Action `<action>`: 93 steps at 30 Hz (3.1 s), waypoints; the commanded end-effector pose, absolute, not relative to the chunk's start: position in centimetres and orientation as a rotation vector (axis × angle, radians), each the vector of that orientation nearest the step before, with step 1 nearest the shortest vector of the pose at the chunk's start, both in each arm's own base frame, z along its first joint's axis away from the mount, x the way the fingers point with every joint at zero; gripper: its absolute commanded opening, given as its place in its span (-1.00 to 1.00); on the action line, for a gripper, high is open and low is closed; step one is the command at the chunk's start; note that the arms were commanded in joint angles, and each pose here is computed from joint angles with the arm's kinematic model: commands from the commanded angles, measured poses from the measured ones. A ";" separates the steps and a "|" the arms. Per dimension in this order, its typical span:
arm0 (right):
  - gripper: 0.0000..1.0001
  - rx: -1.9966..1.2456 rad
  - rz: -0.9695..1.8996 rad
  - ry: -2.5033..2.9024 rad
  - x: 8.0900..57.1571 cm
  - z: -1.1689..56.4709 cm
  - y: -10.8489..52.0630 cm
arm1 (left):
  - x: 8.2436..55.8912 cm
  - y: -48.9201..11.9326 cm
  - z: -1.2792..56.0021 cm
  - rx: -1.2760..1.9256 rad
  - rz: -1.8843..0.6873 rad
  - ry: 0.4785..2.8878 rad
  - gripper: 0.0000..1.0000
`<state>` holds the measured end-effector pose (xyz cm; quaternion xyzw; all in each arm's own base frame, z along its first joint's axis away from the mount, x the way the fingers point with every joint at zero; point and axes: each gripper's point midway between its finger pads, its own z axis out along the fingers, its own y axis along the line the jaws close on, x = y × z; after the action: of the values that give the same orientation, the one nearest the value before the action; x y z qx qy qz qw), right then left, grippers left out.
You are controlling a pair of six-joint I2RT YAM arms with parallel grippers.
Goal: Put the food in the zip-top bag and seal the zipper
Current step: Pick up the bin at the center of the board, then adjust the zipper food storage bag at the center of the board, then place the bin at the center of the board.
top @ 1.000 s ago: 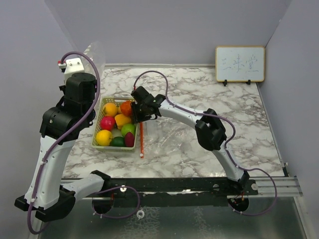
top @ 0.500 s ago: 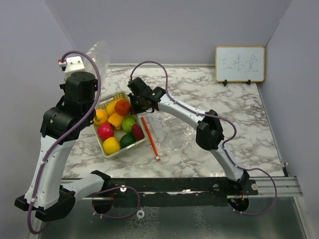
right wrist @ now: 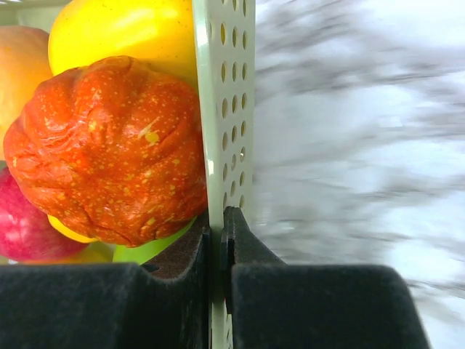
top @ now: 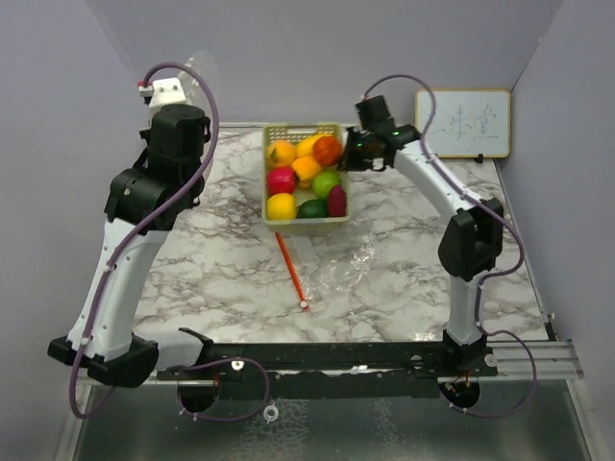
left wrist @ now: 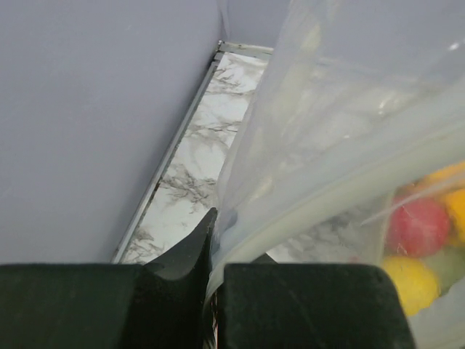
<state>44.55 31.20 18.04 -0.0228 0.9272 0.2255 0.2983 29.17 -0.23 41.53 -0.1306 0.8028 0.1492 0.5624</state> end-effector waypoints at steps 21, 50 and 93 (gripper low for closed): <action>-0.96 0.323 0.003 2.196 40.1 21.6 -3.1 | 39.9 -19.6 33.2 0.075 -0.442 2.154 -1.00; -0.96 0.133 0.566 2.315 38.9 15.2 18.3 | 37.8 -17.2 33.9 0.059 -0.350 2.136 -1.00; -0.96 0.685 0.092 2.236 35.1 12.2 -3.7 | 37.5 -15.7 33.9 0.061 -0.270 2.115 -1.00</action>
<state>32.91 -7.70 11.02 0.3039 0.8840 -0.0443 0.3525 37.25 -16.06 33.86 0.0245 0.8697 -0.1237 0.4773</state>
